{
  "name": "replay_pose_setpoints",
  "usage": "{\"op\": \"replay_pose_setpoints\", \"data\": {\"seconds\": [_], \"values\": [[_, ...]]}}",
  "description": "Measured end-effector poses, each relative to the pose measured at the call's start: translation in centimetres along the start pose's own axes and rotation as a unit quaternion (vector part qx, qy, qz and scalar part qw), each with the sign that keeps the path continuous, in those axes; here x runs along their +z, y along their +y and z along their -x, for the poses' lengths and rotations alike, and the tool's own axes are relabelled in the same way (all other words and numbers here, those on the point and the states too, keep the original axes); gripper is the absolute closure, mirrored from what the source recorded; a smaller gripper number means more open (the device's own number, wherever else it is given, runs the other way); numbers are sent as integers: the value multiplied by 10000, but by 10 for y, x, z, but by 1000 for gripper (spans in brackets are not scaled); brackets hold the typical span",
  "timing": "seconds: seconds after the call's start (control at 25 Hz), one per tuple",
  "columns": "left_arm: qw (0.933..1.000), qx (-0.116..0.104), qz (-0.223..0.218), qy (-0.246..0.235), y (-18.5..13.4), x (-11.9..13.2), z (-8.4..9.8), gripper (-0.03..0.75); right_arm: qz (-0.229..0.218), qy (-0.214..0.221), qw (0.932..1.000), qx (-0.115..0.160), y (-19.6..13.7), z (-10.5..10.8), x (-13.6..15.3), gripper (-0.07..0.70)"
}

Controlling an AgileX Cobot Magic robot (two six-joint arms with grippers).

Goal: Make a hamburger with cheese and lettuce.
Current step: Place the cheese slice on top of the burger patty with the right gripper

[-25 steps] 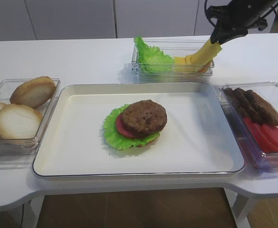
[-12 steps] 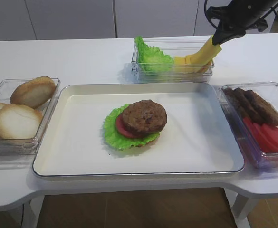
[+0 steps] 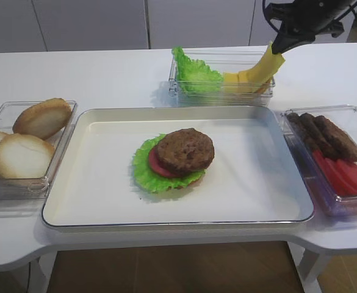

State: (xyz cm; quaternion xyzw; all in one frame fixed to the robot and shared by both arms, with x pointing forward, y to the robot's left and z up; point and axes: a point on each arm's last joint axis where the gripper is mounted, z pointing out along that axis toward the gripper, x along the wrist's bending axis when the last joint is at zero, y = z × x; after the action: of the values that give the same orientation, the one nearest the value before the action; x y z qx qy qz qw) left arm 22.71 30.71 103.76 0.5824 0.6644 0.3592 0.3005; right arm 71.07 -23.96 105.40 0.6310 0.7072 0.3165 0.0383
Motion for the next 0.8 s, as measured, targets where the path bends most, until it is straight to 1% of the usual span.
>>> {"op": "replay_pose_setpoints", "data": {"seconds": [0.4,0.8], "values": [[10000,0,0,0,0,0,0,300,104,58,9999,-29,2,-6,-13,603],[10000,0,0,0,0,0,0,300,386,179,9990,-103,8,-19,-39,603]]}}
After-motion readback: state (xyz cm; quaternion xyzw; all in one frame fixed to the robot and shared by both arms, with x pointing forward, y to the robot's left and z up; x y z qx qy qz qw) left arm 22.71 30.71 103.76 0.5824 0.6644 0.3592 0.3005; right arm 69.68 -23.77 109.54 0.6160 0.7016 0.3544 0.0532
